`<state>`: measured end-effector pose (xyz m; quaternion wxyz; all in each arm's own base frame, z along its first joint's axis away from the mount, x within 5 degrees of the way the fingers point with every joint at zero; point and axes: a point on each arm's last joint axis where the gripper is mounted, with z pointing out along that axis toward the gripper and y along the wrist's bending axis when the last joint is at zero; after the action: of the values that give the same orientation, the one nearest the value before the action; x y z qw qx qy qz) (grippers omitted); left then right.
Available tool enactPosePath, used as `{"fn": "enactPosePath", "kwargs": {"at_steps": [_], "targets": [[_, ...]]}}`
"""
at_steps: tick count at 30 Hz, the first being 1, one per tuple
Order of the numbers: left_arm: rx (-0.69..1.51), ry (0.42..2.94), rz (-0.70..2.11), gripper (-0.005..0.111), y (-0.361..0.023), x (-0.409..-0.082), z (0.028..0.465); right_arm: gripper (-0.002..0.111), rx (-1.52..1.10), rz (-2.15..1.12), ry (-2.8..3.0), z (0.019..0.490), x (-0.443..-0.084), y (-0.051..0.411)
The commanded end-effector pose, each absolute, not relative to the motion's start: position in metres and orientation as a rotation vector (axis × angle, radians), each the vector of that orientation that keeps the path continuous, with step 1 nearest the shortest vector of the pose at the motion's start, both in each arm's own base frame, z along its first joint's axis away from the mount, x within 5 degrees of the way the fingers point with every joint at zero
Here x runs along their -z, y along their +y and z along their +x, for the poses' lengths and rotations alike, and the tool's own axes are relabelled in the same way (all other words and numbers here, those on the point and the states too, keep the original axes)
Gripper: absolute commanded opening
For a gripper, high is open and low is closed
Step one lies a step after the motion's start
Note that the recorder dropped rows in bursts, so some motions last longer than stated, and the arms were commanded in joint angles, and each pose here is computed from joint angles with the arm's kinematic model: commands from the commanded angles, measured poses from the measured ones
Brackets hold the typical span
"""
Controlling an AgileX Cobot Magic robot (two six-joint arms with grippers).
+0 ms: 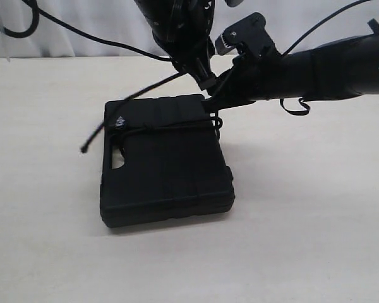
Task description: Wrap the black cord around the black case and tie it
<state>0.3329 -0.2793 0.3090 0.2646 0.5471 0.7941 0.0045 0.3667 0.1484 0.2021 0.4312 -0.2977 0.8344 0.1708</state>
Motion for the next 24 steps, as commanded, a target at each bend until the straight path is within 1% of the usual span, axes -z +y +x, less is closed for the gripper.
{"fn": "enactPosePath", "kwargs": {"at_steps": [1, 10, 11, 14, 18, 19, 21, 24], "targets": [[-0.034, 2.134, 1.478, 0.056, -0.276, -0.316, 0.332, 0.004, -0.333, -0.617, 2.117, 0.372, -0.205, 0.138], [-0.035, 2.139, 1.481, 0.056, -0.276, -0.316, 0.332, 0.005, 0.037, -0.344, 2.197, 0.377, -0.195, 0.105], [-0.03, 2.137, 1.479, 0.056, -0.277, -0.315, 0.332, 0.008, 0.06, -0.339, 2.205, 0.376, -0.193, 0.103], [0.004, 2.148, 1.475, 0.056, -0.281, -0.309, 0.334, 0.022, 0.088, -0.331, 2.227, 0.372, -0.187, 0.099], [0.005, 2.182, 1.497, 0.056, -0.284, -0.294, 0.337, 0.046, 0.114, -0.283, 2.249, 0.369, -0.183, 0.095], [0.015, 2.194, 1.501, 0.056, -0.285, -0.291, 0.337, 0.049, 0.139, -0.256, 2.252, 0.37, -0.183, 0.092], [0.016, 2.225, 1.519, 0.056, -0.286, -0.284, 0.338, 0.054, 0.26, -0.2, 2.248, 0.37, -0.185, 0.083], [0.012, 2.248, 1.535, 0.056, -0.288, -0.273, 0.34, 0.054, 0.455, -0.147, 2.232, 0.369, -0.188, 0.069]]}}
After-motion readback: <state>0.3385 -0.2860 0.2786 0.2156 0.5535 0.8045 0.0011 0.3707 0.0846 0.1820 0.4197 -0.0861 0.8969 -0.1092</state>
